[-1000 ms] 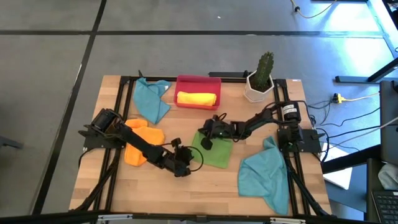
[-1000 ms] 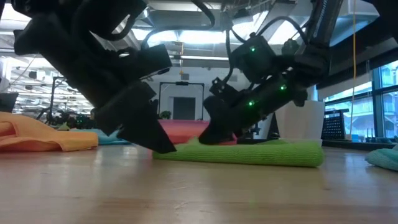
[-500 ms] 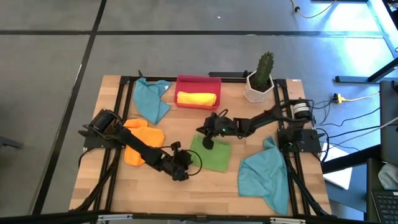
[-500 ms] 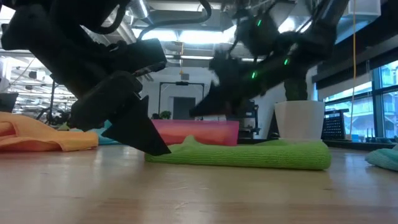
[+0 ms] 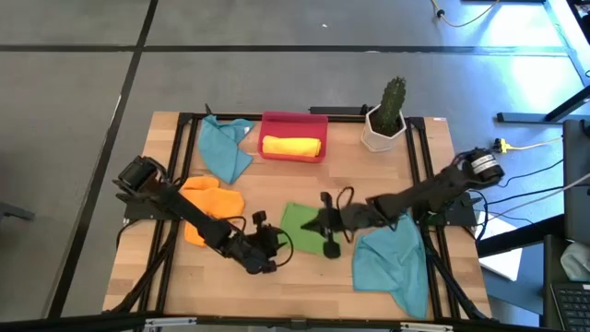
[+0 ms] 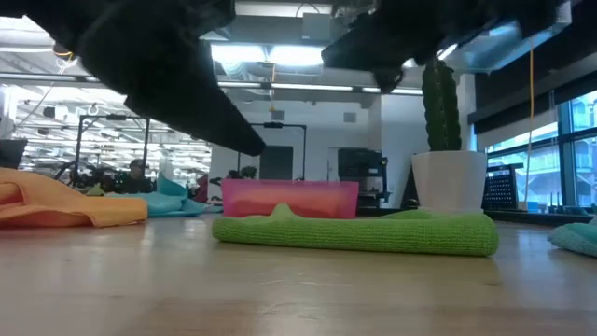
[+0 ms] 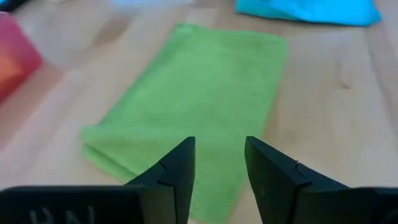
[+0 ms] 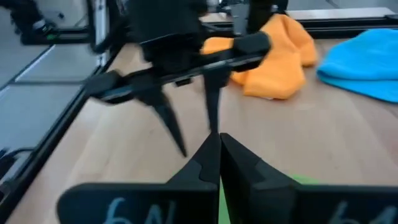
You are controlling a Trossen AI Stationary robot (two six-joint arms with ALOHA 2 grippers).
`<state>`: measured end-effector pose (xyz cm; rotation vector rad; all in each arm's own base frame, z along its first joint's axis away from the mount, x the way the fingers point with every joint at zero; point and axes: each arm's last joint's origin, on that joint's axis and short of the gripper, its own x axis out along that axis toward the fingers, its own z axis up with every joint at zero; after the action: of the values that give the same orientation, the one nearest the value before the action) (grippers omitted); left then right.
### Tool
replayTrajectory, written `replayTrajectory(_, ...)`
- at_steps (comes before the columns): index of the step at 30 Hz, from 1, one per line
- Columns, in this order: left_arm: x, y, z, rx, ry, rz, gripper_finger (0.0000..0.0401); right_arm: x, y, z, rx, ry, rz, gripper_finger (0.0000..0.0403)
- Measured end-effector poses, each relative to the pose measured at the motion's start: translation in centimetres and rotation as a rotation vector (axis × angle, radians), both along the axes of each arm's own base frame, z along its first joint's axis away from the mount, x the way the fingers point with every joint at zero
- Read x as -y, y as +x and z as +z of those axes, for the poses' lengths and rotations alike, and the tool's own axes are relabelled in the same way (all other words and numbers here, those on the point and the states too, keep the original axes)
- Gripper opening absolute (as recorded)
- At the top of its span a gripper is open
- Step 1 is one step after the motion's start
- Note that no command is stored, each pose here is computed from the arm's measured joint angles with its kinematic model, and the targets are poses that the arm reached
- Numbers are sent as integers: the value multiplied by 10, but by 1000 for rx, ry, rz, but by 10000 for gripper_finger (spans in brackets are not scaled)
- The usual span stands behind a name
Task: Roll microfiber towels into tight, uniform cylinder then place into a basket
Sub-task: Roll the green towel
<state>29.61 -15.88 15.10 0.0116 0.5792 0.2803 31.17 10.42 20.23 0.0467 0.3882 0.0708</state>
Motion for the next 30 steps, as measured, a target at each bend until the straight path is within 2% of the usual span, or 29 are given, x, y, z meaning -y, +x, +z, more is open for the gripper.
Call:
replayTrajectory(4, 5, 3, 2, -26, -53, -133, 140, -26, -13, -1, -30, -44, 72, 21)
replayTrajectory(7, 11, 5, 0, -68, -42, -215, 145, -43, -24, -12, -116, -78, 144, 47)
replayTrajectory(10, 18, 8, -2, -125, 31, -263, 144, -59, -36, -28, -212, -146, 169, 86)
replayTrajectory(14, 29, 14, 1, -200, 119, -307, 144, -78, -46, -37, -219, -202, 180, 142)
replayTrajectory(19, 37, 11, 3, -317, 330, -339, 143, -90, -53, -51, -229, -252, 125, 194)
replayTrajectory(23, 32, 8, 0, -388, 411, -366, 143, -94, -55, -66, -258, -304, 90, 212)
replayTrajectory(30, 12, 17, -2, -457, 371, -378, 150, -90, -57, -83, -329, -396, 45, 208)
